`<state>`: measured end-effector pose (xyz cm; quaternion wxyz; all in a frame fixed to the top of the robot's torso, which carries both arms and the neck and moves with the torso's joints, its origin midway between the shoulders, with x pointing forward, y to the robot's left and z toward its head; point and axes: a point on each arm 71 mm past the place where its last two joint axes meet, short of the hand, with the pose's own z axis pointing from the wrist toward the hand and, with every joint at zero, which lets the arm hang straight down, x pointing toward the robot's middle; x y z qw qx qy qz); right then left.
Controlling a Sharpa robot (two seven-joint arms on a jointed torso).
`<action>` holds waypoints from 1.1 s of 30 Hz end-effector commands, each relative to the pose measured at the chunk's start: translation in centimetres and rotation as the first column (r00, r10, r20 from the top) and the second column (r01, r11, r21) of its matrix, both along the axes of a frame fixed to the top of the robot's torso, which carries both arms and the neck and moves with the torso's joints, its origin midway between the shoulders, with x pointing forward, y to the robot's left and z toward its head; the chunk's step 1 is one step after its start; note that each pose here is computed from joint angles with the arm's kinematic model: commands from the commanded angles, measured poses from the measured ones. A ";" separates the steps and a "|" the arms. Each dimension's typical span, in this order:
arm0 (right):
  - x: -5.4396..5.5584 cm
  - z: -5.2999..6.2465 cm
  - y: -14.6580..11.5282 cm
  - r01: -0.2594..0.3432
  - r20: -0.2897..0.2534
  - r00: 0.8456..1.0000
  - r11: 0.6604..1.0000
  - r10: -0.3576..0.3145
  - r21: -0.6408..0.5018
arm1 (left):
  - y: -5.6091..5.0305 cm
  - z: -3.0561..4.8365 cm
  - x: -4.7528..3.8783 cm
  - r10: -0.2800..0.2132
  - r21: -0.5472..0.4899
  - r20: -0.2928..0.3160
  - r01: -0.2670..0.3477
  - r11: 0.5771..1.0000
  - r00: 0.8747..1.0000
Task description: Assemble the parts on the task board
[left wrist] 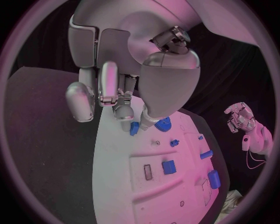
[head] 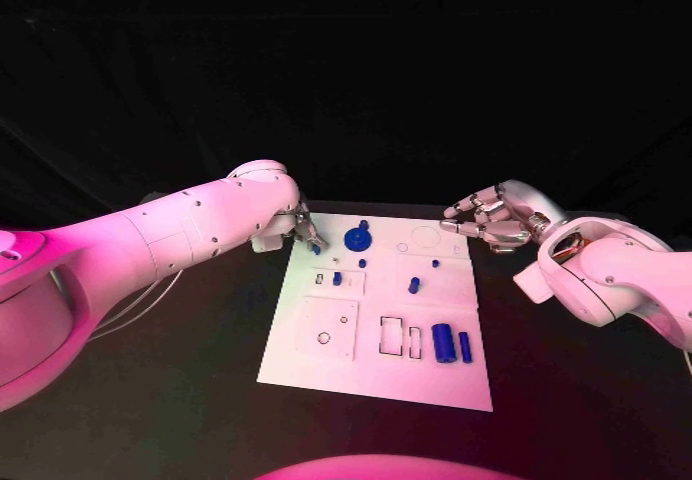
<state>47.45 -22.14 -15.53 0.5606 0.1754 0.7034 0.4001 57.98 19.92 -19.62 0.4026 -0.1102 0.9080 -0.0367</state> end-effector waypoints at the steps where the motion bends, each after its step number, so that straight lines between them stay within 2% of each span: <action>1: 0.0 -0.1 0.1 -0.015 -0.003 1.000 1.000 0.015 -0.003 | -0.3 0.03 -0.02 0.006 -0.048 0.003 -0.005 0.999 1.000; 14: 0.0 -0.1 0.1 -0.015 -0.005 1.000 1.000 0.015 -0.005 | -0.2 -0.08 -0.26 0.021 -0.113 -0.027 -0.024 0.993 0.999; 21: 0.0 -0.1 0.1 -0.015 -0.008 1.000 1.000 0.015 -0.007 | 0.1 0.04 -0.70 0.023 -0.146 -0.031 -0.027 0.989 0.999; 26: 0.0 -0.2 0.0 -0.012 -0.011 1.000 1.000 0.012 -0.008 | 0.8 0.52 -1.34 0.024 -0.163 0.009 -0.022 0.986 1.000; 33: 0.0 -0.2 -0.2 -0.009 -0.014 1.000 1.000 0.009 -0.010 | 1.5 1.17 -2.83 0.018 -0.191 0.033 -0.012 0.982 0.999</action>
